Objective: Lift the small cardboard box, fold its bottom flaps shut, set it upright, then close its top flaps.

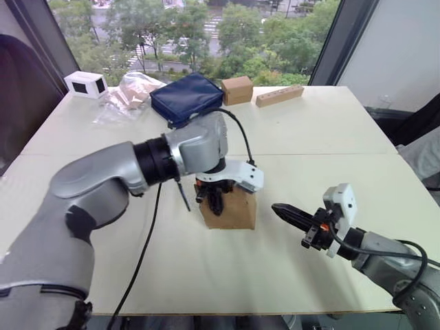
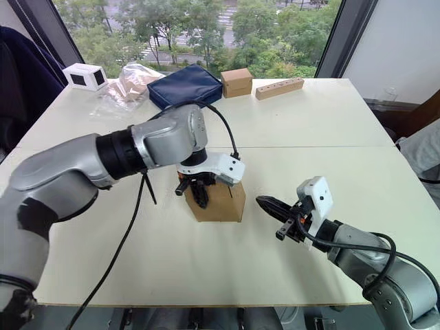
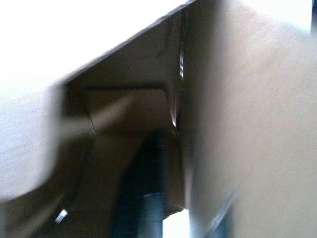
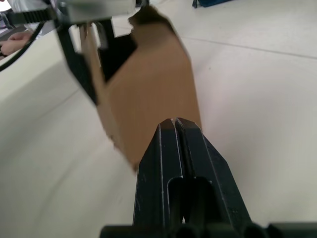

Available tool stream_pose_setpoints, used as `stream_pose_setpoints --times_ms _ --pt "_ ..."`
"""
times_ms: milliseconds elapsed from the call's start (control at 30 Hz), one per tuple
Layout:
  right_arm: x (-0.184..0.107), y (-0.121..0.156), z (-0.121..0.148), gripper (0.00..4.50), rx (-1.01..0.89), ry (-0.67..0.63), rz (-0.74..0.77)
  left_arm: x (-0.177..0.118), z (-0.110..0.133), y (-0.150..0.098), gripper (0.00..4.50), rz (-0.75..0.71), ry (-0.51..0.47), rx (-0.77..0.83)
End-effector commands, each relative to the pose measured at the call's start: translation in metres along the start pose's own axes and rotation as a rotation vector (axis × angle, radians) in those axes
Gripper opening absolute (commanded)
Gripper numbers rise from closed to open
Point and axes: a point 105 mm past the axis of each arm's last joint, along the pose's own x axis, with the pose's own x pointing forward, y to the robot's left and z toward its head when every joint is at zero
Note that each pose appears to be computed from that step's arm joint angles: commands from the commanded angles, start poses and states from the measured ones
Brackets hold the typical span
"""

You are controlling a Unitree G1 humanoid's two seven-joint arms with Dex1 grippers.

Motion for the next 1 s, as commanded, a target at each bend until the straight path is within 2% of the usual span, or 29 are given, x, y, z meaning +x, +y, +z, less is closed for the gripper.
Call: stream_pose_setpoints --times_ms 33,67,200,333,500,600,667,700,800,833,867,967,1000 --pt "-0.001 0.001 0.005 0.00 -0.028 -0.017 -0.001 -0.018 0.009 0.002 2.57 0.027 -0.068 -0.072" --pt "-0.001 0.001 0.004 0.00 -0.030 -0.014 -0.001 -0.019 0.010 0.001 2.88 0.021 -0.078 -0.091" --pt "0.002 -0.004 0.005 0.00 -0.039 -0.004 0.005 -0.038 0.018 -0.006 2.88 -0.007 -0.166 -0.165" --pt "0.006 -0.007 0.007 0.00 -0.048 0.002 0.018 -0.061 0.020 -0.009 2.88 -0.048 -0.309 -0.215" --pt "0.004 -0.010 0.008 0.00 -0.049 0.011 0.028 -0.084 0.011 -0.019 2.88 -0.068 -0.464 -0.133" --pt "0.001 -0.021 0.011 0.00 -0.047 0.004 0.014 -0.110 0.003 -0.008 2.88 0.032 -0.687 -0.105" --pt "0.000 -0.032 0.013 0.00 -0.063 0.005 -0.014 -0.120 -0.005 0.001 2.88 0.113 -0.804 -0.140" --pt "0.000 -0.038 0.015 0.00 -0.074 0.003 -0.026 -0.127 -0.010 0.004 2.88 0.159 -0.894 -0.151" --pt "0.005 -0.055 0.019 0.00 -0.106 -0.005 -0.058 -0.134 -0.031 0.011 2.25 0.286 -1.067 -0.244" --pt "0.011 -0.062 0.021 0.00 -0.122 -0.004 -0.066 -0.131 -0.042 0.011 1.79 0.345 -1.118 -0.279" --pt "0.015 -0.066 0.022 0.00 -0.134 -0.002 -0.070 -0.128 -0.050 0.010 1.31 0.389 -1.153 -0.303" --pt "0.023 -0.074 0.021 0.00 -0.168 0.012 -0.058 -0.118 -0.059 0.004 0.30 0.453 -1.223 -0.356" --pt "0.031 -0.078 0.019 0.00 -0.186 0.028 -0.049 -0.103 -0.068 0.003 0.06 0.543 -1.245 -0.387"
